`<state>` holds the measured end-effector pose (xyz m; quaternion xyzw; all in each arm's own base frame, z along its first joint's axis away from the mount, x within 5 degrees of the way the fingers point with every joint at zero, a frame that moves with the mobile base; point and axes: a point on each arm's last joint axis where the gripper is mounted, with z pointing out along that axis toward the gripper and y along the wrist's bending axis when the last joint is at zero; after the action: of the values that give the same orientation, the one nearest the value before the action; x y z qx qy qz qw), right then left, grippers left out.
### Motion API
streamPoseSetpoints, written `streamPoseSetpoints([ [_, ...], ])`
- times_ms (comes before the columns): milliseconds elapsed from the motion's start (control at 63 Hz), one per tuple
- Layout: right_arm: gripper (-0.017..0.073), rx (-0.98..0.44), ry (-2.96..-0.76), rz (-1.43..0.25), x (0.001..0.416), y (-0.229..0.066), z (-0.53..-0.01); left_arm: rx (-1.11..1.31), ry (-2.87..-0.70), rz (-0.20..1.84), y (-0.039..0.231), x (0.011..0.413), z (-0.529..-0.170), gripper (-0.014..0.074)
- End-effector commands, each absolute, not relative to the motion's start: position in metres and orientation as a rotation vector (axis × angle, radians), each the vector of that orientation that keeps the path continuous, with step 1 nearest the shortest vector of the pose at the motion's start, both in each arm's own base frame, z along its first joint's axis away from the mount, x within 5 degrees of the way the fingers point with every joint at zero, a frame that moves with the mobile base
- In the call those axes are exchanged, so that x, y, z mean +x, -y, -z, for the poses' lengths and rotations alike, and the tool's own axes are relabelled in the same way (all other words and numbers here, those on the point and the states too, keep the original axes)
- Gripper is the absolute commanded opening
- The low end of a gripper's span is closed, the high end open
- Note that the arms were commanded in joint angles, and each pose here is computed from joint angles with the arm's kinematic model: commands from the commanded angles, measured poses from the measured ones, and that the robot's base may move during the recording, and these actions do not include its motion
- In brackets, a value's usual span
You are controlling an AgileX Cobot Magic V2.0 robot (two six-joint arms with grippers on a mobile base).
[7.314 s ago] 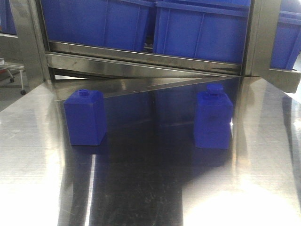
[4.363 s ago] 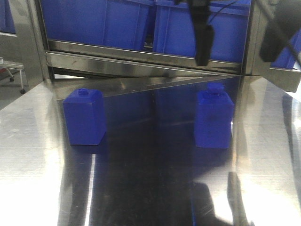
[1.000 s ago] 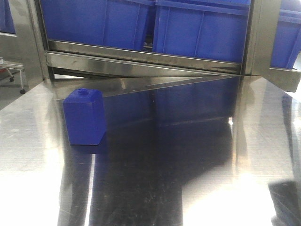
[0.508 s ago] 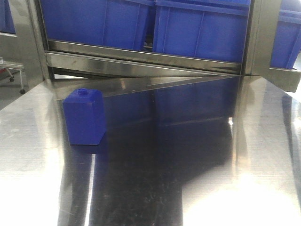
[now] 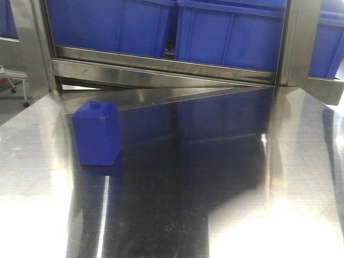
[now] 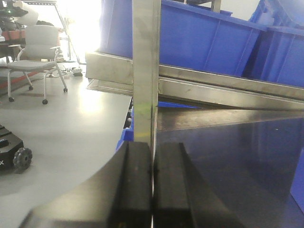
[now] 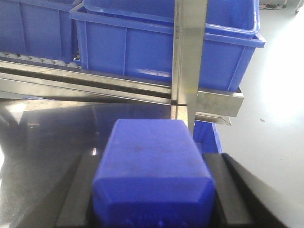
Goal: Pick and sort blue part to right shelf
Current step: 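Close the right gripper on the blue part and lift it away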
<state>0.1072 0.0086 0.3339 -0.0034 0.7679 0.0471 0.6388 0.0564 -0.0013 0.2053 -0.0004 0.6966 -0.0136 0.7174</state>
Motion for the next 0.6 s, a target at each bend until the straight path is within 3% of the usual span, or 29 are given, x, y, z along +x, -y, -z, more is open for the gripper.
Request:
streamPoseSetpoints([
  [0,0.04,-0.018,-1.637,-0.095,0.107,-0.008,-0.352,-0.015,-1.457,0.03,0.0,0.055,-0.207,0.0123],
  [413,0.04,-0.018,-1.637,-0.095,0.107,-0.008,-0.352,-0.014,-1.447,0.027,0.0,0.055,-0.209,0.0123],
  [587,0.04,-0.018,-1.638,-0.095,0.107,-0.008,-0.352,-0.07,-1.439,0.094,0.0,0.056,-0.235,0.0123],
])
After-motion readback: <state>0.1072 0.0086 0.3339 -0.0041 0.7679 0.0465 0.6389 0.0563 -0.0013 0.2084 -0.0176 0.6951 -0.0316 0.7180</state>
